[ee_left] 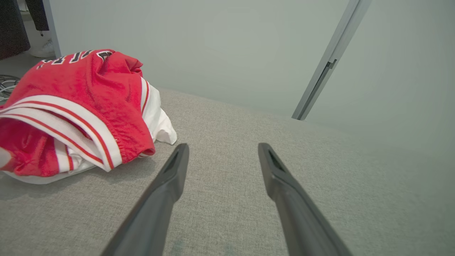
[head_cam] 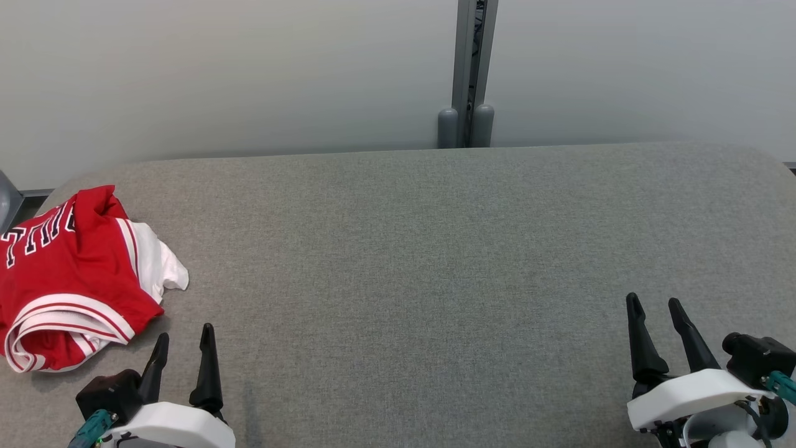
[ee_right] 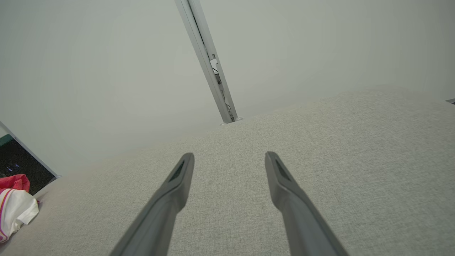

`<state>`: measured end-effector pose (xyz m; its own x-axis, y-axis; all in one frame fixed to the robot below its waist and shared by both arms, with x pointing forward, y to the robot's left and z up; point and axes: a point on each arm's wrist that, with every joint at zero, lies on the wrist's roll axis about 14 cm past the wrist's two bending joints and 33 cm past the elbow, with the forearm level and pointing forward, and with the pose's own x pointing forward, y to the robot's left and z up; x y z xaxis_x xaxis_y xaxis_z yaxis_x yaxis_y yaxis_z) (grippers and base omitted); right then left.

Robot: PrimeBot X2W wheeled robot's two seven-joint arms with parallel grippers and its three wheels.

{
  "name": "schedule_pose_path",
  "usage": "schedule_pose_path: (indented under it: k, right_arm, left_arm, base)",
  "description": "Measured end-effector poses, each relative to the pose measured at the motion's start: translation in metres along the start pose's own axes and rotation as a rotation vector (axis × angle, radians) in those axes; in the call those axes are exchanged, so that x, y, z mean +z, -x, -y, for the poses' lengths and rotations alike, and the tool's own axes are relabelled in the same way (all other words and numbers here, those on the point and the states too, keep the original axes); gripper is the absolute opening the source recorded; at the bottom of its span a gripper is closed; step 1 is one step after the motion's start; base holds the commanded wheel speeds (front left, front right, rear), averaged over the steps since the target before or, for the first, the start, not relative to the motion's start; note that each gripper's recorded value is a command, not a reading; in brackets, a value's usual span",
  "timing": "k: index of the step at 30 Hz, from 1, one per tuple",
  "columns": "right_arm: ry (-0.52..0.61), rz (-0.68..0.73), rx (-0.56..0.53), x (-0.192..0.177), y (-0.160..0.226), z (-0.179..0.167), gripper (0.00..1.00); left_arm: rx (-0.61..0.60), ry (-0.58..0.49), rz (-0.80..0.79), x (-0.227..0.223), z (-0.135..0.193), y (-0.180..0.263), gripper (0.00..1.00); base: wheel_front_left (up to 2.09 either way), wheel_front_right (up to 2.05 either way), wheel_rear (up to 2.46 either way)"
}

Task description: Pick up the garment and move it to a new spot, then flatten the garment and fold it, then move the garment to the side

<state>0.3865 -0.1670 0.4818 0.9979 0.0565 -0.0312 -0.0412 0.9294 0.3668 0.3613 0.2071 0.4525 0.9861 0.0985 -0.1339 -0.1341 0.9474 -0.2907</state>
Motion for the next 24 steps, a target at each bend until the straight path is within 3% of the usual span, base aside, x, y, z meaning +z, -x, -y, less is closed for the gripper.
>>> schedule_pose_path:
  k: [24]
  right_arm:
    - [0.237, 0.036, 0.053, 0.008, 0.0, -0.008, 1.0]
  left_arm:
    - [-0.055, -0.224, 0.023, -0.001, 0.012, 0.001, 1.0]
  base:
    - [0.0, 0.0, 0.0]
